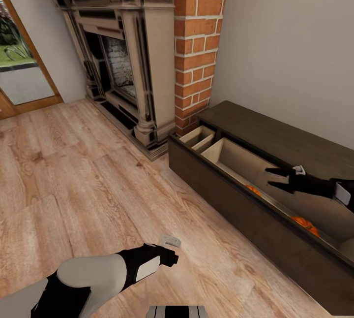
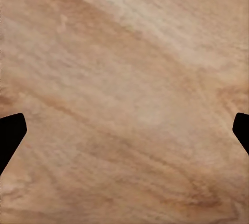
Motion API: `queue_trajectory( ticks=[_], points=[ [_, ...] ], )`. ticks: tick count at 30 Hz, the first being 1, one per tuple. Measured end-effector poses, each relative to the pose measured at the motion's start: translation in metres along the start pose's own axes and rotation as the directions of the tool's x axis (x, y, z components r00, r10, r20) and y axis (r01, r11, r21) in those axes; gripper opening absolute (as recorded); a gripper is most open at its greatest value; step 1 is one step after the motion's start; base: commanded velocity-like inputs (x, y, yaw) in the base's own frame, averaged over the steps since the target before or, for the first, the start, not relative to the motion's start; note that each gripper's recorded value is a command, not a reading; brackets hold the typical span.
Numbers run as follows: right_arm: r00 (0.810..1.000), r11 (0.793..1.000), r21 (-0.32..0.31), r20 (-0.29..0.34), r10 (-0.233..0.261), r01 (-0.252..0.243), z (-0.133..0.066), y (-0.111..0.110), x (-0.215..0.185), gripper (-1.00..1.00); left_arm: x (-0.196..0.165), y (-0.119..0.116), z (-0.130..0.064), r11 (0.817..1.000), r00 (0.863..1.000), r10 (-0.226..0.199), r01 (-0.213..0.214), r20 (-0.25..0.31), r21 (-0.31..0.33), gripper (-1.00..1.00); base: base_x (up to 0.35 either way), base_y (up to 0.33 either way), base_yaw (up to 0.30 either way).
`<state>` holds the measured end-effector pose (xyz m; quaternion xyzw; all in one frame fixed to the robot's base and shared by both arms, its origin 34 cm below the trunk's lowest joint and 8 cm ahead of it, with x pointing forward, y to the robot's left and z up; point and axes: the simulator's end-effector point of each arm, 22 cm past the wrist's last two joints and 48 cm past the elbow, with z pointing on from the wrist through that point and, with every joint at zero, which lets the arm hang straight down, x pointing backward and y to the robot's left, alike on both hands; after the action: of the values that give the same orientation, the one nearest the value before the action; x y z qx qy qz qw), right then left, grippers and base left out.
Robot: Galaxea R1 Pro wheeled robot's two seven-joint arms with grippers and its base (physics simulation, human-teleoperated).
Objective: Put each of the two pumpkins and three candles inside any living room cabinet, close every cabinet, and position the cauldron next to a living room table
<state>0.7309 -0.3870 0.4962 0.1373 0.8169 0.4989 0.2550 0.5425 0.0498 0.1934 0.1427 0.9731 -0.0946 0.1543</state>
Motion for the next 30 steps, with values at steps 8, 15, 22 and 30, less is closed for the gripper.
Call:
queue_trajectory(
  ticks=[8,15,22,30],
  points=[
    [0.993,0.99,-0.135,0.114,-0.027,0.043,0.014,0.069,-0.053,1.0,0.0,0.001,0.0,1.0,1.0,0.001,-0.001,0.0,-0.001,1.0,0.0,0.0,0.0],
    [0.944,0.899,-0.298,0.025,-0.329,0.321,0.146,0.255,-0.014,1.0,0.0,0.007,0.0,1.0,1.0,0.0,0.0,0.003,-0.009,1.0,0.0,0.0,0.0],
    [0.873,0.779,-0.428,0.048,-0.486,0.458,0.209,0.377,0.056,1.0,0.005,0.049,0.0,0.998,1.0,-0.024,0.024,0.006,-0.058,1.0,0.0,0.0,0.0],
    [0.784,0.773,-0.305,-0.113,-0.61,0.557,0.252,0.348,0.108,1.0,0.023,0.136,-0.008,0.989,0.997,-0.082,0.081,-0.004,-0.126,1.0,0.0,0.0,0.0]
  ],
)
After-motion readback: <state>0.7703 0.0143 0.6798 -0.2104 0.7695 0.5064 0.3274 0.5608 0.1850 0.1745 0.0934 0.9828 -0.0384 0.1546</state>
